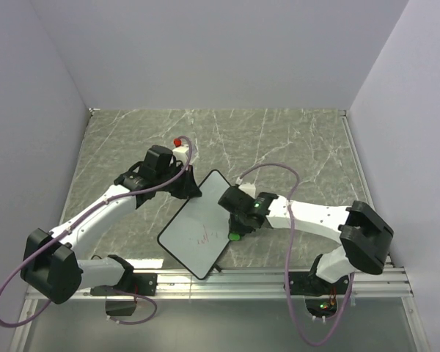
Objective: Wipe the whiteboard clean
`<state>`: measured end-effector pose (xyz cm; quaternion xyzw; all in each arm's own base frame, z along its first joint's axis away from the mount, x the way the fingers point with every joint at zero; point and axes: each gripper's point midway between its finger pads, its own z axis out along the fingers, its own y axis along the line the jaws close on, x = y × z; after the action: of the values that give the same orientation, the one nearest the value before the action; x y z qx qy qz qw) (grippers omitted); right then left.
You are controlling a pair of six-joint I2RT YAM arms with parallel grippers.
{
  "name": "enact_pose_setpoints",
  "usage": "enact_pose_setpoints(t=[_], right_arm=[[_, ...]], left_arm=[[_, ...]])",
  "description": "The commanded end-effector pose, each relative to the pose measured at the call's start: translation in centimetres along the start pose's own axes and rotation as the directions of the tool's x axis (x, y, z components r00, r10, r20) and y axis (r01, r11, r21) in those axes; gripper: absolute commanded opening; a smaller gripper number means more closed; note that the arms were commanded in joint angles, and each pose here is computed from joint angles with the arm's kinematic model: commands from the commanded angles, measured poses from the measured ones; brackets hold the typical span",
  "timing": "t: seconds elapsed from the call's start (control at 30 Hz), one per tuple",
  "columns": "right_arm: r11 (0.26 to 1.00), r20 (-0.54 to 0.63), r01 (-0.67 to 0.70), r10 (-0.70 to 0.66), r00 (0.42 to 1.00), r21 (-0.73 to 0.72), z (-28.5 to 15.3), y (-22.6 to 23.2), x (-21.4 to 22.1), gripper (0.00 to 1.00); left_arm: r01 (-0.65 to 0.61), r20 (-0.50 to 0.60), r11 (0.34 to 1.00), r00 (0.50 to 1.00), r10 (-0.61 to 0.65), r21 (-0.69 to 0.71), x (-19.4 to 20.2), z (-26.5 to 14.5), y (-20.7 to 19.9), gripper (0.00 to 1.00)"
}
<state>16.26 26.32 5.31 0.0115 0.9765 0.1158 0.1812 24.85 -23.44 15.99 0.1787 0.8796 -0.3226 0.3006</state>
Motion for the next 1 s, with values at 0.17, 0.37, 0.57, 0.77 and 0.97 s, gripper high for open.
enact_pose_setpoints(t=[0.17,0.37,0.57,0.77,0.97], right_arm=[[0.948,0.141,0.227,-0.199,0.970,-0.223,-4.7,13.4,-2.7,0.00],[0.933,0.098,0.290,-0.275,0.957,-0.214,-3.4,14.5,-0.2,0.00],[0.978,0.046,0.172,-0.168,0.985,-0.115,-0.3,8.7,0.5,0.00],[0.997,-0.002,0.059,-0.059,0.998,0.047,2.1,1.4,2.4,0.00],[0.998,0.023,0.060,-0.060,0.998,0.023,1.4,2.4,1.7,0.00]], left_arm=[[-0.058,0.023,0.997,0.998,0.059,-0.042,0.2,-0.5,0.4,0.00],[-0.050,0.008,0.998,0.999,0.051,-0.041,0.4,-0.4,0.5,0.00],[-0.051,0.028,0.997,0.998,0.053,-0.049,0.3,-0.8,0.4,0.00],[-0.048,0.017,0.998,0.999,0.049,-0.042,0.4,-0.7,0.3,0.00],[-0.051,0.027,0.998,0.998,0.052,-0.046,0.2,-0.9,0.3,0.00]])
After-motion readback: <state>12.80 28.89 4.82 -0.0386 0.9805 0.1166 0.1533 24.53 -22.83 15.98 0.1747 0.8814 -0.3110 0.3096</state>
